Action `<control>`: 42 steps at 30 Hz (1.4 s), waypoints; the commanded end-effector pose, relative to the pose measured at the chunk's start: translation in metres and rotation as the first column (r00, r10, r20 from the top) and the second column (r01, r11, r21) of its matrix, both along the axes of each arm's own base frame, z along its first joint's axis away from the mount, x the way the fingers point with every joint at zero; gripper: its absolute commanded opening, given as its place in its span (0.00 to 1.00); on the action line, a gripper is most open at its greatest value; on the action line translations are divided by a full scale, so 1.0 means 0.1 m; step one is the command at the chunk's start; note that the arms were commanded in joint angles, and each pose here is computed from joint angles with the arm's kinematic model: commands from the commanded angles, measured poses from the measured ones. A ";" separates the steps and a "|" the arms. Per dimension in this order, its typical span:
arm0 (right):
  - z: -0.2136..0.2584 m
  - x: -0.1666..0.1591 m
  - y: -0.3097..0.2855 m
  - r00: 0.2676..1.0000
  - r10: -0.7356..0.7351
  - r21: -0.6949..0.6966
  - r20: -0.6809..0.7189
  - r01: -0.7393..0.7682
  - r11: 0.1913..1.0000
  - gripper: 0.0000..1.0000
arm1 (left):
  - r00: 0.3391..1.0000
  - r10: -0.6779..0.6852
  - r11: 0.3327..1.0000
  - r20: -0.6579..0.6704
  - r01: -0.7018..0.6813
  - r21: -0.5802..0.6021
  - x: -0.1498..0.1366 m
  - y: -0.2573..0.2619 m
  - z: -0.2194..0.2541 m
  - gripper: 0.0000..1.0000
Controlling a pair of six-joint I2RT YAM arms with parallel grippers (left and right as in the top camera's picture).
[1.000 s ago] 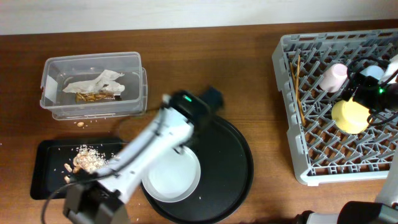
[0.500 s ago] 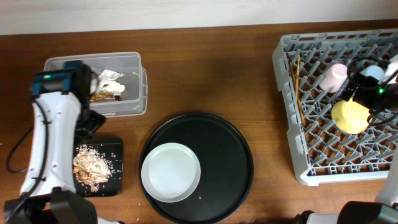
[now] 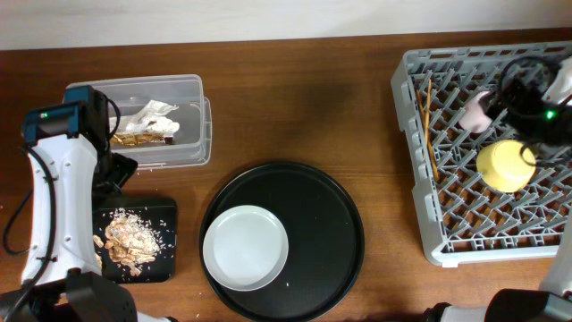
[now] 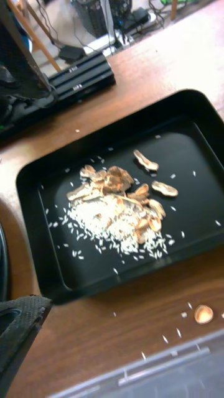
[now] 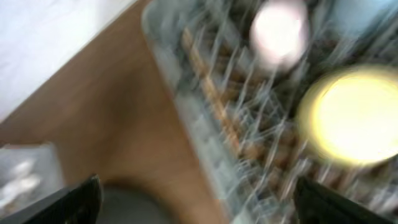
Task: Sort waste into correct bins and load items into the dishwasher rack
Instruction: 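Release the plate and retract the left gripper to the left, then reach the right gripper to the white plate and grasp its rim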
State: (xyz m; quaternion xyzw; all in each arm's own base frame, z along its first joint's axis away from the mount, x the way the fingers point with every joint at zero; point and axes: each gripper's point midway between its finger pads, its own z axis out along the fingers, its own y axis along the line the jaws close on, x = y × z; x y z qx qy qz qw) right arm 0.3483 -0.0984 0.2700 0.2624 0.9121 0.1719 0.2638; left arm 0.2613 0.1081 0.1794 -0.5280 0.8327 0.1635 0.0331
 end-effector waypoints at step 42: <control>-1.99 -1.21 4.03 0.541 0.736 -0.091 -0.407 -0.826 0.556 0.89 | 0.999 0.007 1.000 0.047 -0.007 0.007 0.04 0.01 0.10 0.99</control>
